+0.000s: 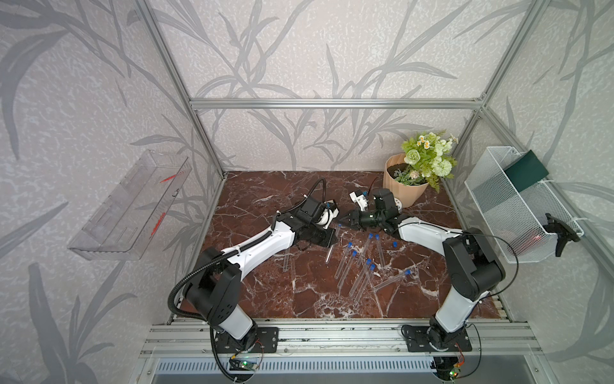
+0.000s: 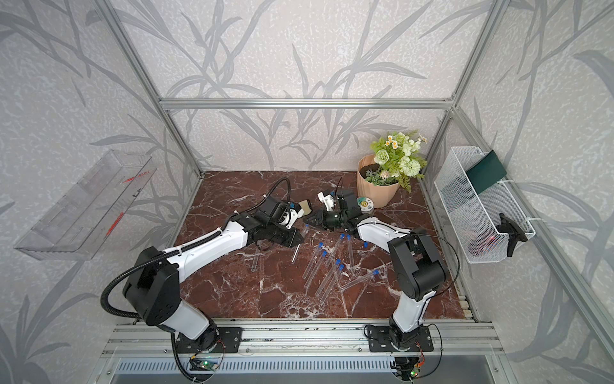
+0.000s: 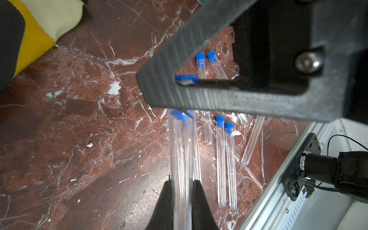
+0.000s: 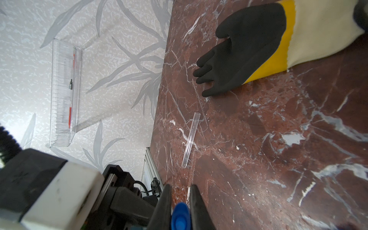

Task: Remove stoppers from test tubes
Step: Open the stopper on the test tube, then place the test tube at the center of the board.

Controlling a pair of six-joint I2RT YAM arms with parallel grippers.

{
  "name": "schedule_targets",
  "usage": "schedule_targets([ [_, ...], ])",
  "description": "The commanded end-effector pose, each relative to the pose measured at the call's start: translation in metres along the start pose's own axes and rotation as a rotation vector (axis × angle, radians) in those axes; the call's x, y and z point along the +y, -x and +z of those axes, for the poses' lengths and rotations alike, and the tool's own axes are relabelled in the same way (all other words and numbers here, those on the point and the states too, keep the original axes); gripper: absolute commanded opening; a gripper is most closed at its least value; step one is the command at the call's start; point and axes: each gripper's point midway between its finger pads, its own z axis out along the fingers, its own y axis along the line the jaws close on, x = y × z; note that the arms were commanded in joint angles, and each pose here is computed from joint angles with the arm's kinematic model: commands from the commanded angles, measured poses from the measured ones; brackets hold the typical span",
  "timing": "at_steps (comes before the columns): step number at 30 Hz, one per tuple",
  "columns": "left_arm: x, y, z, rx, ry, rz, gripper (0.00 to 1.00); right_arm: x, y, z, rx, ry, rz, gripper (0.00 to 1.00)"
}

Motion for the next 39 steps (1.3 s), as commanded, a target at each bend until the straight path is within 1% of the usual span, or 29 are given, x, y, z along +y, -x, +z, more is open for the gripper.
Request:
schedule_targets([
  [1,0.009,-0.043,-0.004,0.139,0.036,-0.041,0.05,0.029,0.051,-0.024,-0.161,0.031,-0.107,0.03],
  [14,0.009,-0.043,-0.003,0.138,0.038,-0.042,0.05,0.029,0.056,-0.028,-0.182,0.050,-0.092,0.03],
  [25,0.010,-0.045,-0.002,0.137,0.039,-0.048,0.05,0.027,0.058,-0.033,-0.185,0.004,-0.119,0.03],
  [32,0.015,-0.043,-0.004,0.113,0.046,-0.083,0.05,0.017,0.055,-0.033,-0.173,-0.031,-0.112,0.03],
  [33,0.018,-0.042,-0.004,0.107,0.056,-0.095,0.05,0.015,0.055,-0.034,-0.173,-0.038,-0.108,0.03],
  [35,0.028,-0.042,-0.005,0.105,0.093,-0.121,0.05,0.023,0.056,-0.041,-0.186,-0.039,-0.129,0.03],
  [39,0.055,-0.044,-0.010,0.111,0.202,-0.174,0.05,0.019,0.050,-0.045,-0.167,-0.085,-0.145,0.03],
])
